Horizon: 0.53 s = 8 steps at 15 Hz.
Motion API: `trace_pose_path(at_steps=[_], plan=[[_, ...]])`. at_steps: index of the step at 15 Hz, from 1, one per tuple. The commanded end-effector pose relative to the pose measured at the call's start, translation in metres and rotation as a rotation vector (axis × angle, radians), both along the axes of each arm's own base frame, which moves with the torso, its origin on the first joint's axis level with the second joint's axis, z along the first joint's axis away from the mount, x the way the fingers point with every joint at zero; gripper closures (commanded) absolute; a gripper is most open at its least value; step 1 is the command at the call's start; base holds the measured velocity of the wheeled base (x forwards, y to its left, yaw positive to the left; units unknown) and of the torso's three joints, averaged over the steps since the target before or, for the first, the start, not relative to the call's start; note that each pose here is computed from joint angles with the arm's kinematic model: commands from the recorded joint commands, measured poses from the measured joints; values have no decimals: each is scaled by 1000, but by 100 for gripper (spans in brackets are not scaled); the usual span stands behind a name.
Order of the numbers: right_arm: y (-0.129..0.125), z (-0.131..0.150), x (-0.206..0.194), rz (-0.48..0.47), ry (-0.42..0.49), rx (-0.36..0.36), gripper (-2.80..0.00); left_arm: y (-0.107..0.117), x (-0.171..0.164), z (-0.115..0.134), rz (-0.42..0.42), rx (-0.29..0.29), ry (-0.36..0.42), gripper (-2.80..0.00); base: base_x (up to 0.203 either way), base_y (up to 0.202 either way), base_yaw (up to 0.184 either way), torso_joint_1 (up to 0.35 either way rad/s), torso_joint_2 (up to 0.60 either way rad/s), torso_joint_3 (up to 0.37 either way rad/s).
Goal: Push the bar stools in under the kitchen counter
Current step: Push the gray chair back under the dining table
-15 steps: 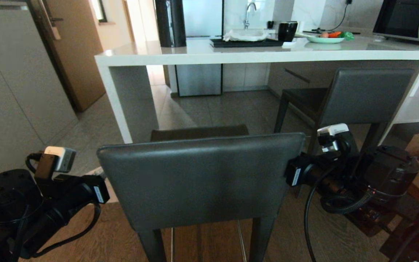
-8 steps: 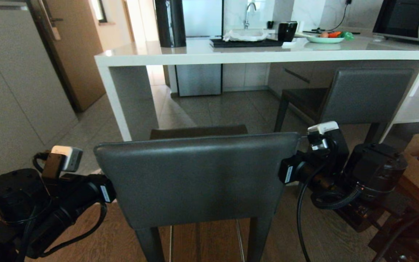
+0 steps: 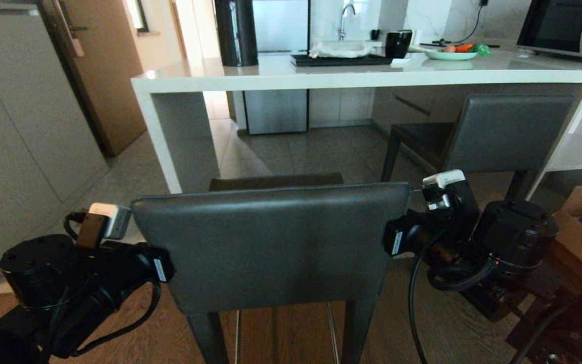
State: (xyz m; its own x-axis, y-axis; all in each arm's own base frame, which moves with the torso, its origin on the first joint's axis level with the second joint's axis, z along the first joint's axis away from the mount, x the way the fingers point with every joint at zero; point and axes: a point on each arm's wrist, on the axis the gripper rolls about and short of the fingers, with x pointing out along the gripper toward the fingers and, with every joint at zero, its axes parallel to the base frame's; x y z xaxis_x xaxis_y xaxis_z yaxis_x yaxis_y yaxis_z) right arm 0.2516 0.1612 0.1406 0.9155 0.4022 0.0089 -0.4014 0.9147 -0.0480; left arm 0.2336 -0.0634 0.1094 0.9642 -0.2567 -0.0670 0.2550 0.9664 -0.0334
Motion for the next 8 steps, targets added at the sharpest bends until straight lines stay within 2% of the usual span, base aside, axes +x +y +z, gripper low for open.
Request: trace_pose_path(at_steps=[1,3,6,8], plan=[[3,0,6,-5,-8,4,0,1,-1,-1,4,-1,3,0,0,0,0,0,0,0],[11,5,19,-7,-42,15,0,-2,0,-2,3,0,4,0,0,0,0,0,0,0],[20,7,38,-22,-86,-11,0,-7,-2,-2,-16,2,3,0,0,0,0,0,0,0],[16,6,44,-41,-88,-13,0,-7,0,-2,-16,2,4,0,0,0,0,0,0,0]])
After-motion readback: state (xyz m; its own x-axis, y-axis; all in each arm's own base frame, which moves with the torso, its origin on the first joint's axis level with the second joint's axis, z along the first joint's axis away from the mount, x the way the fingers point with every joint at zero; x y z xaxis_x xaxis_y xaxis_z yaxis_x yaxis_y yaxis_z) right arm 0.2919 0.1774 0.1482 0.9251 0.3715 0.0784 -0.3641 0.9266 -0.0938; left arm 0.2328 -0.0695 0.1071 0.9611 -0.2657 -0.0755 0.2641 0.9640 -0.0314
